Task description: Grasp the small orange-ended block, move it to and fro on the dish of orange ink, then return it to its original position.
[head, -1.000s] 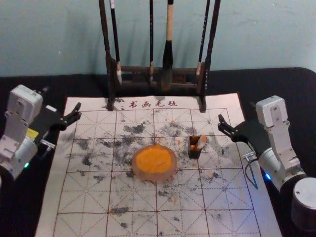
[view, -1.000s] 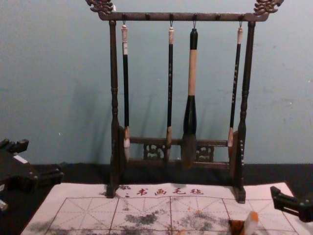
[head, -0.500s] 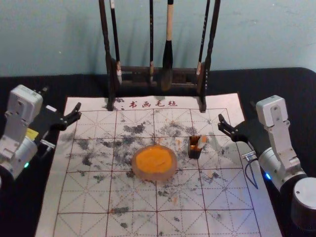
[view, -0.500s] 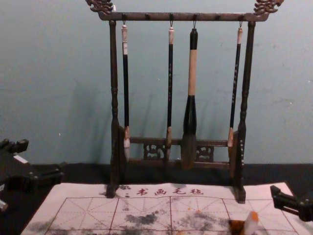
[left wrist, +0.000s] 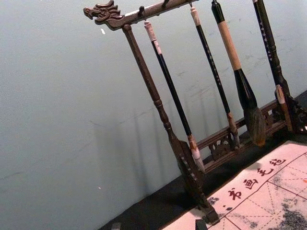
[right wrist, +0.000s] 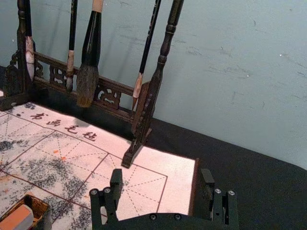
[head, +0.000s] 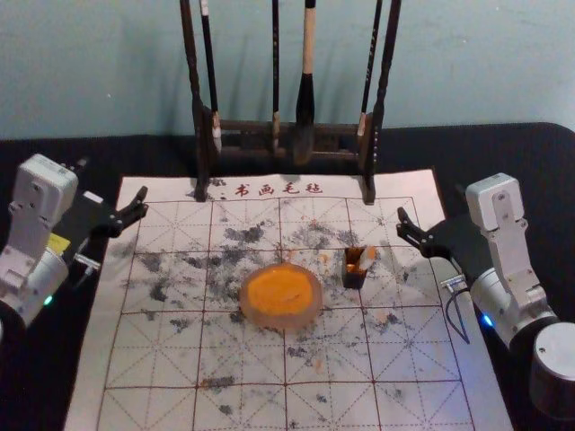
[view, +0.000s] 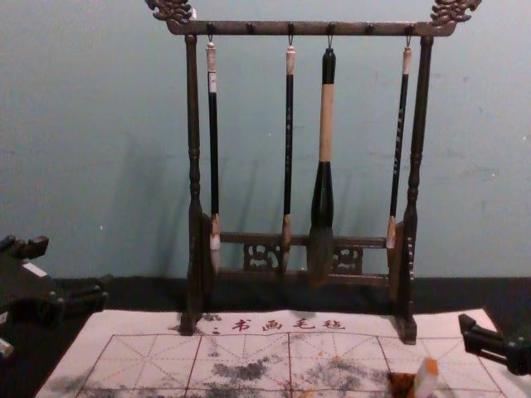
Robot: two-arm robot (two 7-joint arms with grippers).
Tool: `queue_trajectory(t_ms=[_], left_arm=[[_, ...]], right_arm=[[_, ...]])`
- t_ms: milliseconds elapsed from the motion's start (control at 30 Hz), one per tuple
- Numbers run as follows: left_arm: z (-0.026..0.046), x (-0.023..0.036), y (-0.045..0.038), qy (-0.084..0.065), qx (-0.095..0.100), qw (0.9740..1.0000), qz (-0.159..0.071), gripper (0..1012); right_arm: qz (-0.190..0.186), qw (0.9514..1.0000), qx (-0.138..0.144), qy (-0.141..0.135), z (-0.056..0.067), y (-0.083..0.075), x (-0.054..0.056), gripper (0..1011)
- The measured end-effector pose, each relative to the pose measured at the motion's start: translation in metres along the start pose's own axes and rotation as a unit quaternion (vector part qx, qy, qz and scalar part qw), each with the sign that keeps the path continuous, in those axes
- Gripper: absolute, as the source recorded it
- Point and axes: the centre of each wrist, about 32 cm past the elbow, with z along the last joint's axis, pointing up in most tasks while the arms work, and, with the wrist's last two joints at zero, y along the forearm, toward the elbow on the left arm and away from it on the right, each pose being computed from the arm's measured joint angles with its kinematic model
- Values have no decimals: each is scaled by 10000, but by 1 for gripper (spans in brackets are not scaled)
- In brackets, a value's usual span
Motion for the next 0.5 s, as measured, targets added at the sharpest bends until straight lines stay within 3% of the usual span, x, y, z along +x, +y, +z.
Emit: queue_trajectory(t_ms=[500], left_arm=[[0,0,0,0,0,10000,-1,1001]], right_arm=[[0,10000,-1,-1,0,0,0,1000]])
